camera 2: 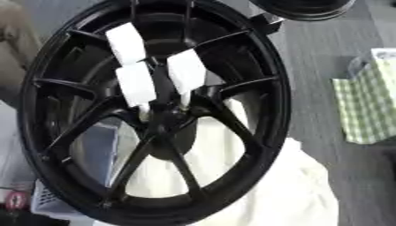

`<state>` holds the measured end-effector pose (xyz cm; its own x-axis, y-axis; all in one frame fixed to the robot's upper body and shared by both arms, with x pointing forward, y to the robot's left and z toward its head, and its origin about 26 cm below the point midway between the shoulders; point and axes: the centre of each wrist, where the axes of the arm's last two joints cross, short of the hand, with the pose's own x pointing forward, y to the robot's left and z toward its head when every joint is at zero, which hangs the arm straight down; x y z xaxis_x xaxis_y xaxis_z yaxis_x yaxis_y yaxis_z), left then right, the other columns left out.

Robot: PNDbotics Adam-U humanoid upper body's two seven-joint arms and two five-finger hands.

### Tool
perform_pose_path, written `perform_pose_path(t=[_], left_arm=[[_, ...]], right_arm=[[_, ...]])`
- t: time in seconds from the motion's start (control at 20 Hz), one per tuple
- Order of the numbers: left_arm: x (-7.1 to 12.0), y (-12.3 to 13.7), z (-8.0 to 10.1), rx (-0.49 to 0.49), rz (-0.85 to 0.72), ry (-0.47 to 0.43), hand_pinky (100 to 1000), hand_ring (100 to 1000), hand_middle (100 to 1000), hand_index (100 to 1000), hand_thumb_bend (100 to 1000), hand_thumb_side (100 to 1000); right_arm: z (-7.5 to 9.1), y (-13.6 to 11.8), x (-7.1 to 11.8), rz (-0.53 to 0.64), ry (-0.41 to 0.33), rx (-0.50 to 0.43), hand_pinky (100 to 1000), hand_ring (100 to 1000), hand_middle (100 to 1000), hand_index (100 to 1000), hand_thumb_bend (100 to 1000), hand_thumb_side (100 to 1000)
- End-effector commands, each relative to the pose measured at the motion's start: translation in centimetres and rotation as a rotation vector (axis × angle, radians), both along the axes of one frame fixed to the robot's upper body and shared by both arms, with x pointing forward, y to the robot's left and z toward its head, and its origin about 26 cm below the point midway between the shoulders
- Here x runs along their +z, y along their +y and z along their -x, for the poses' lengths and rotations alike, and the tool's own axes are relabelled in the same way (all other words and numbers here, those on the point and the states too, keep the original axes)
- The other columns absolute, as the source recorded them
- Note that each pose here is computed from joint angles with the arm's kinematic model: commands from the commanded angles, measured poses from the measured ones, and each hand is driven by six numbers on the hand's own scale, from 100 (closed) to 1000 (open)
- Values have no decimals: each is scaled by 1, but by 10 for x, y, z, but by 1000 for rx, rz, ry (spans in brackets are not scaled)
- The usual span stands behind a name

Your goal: Pull the pin out of the wheel hub.

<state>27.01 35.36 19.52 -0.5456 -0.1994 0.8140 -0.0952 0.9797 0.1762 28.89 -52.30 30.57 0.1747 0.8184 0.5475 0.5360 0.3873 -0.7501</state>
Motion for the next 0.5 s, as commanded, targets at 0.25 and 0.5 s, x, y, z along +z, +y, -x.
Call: perform_pose_path(t=[0.25, 0.5], left_arm=[[13, -3, -1, -26, -19, -45, 854, 874, 767, 802, 178, 900], [15, -5, -3, -29, -19, -64, 852, 871, 766, 801, 176, 897]], right_arm=[[-7, 61, 29, 44, -224, 215, 699, 714, 605, 740, 100, 547], [-12, 92, 24, 1, -296, 318, 686, 701, 587, 726, 100, 531]])
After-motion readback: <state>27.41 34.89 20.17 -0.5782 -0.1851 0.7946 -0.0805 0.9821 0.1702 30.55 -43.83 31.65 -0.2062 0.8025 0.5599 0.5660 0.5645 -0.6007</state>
